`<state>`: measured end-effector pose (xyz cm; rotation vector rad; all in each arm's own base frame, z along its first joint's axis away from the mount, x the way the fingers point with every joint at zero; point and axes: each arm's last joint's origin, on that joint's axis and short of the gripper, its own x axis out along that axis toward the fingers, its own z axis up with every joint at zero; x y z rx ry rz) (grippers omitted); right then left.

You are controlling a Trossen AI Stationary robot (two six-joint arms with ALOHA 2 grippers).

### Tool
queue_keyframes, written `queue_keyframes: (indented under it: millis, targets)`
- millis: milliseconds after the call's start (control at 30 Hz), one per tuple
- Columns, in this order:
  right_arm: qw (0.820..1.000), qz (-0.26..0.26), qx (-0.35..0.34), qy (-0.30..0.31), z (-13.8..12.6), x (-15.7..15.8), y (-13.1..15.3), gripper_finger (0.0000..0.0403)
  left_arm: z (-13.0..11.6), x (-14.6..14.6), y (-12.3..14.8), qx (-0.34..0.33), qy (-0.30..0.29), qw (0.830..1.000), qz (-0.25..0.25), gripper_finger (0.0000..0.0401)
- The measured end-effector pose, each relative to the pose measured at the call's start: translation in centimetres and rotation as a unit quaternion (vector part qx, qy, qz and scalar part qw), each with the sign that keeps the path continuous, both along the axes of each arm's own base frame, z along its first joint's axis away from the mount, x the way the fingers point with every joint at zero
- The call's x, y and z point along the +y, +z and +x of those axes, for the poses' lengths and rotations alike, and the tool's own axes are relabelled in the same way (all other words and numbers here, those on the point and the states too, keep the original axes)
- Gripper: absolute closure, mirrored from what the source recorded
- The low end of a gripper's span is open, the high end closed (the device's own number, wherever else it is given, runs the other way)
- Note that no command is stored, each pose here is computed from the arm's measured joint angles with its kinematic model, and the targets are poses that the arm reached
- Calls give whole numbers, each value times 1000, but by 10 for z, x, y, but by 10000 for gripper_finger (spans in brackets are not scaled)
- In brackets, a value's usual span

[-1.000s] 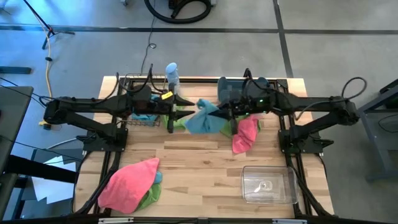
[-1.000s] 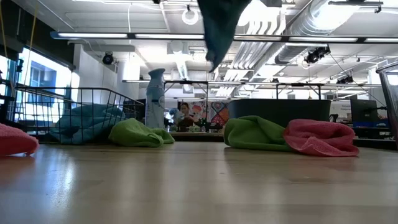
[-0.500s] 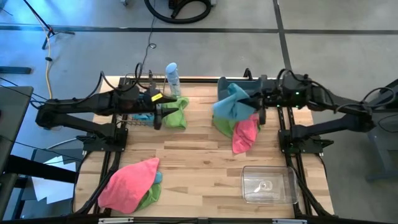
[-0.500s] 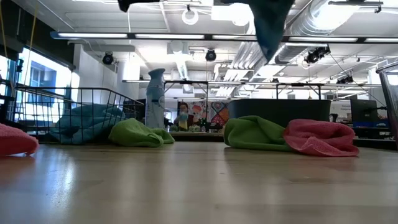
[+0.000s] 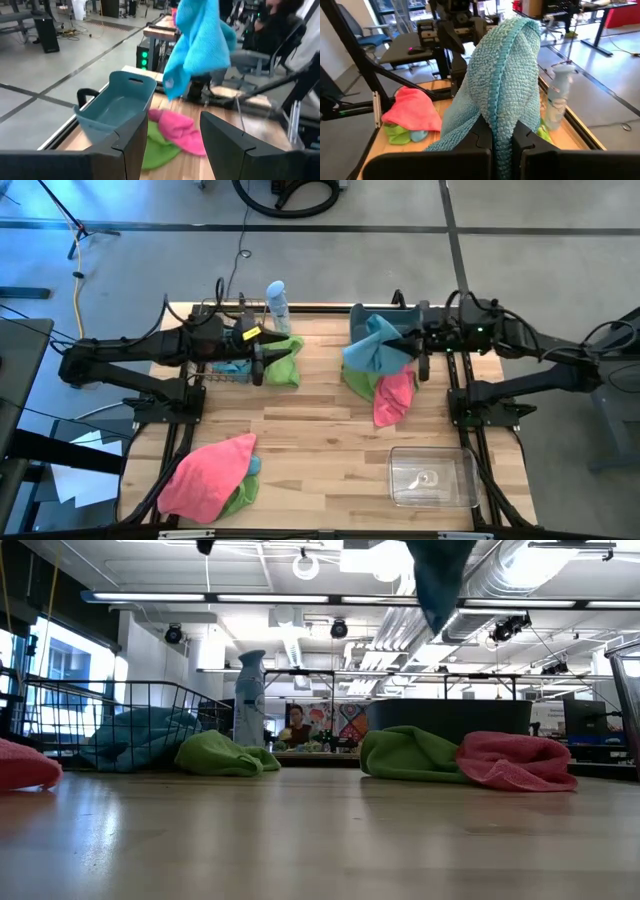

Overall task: Sort microfiber towel by color & place in baskets
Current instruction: Put the top blue towel into the wire basket

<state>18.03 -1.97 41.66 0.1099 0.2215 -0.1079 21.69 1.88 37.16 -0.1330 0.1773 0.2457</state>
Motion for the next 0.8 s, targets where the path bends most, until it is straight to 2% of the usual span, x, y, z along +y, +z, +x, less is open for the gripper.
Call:
queue_keyframes:
  millis: [167,333,600,800]
  targets:
    - [999,4,-24,34,29,-1,-2,402,23,-3,-7,-13,-9,1000,2,226]
    - [997,9,-30,63,61,-3,-12,402,43,-7,-10,-46,-39,998,-9,198]
    - [994,8,-64,92,92,-3,-20,402,48,-8,-1,-104,-46,993,-21,142]
    - [989,5,-92,116,113,4,-25,402,50,-9,3,-132,-76,988,-22,127]
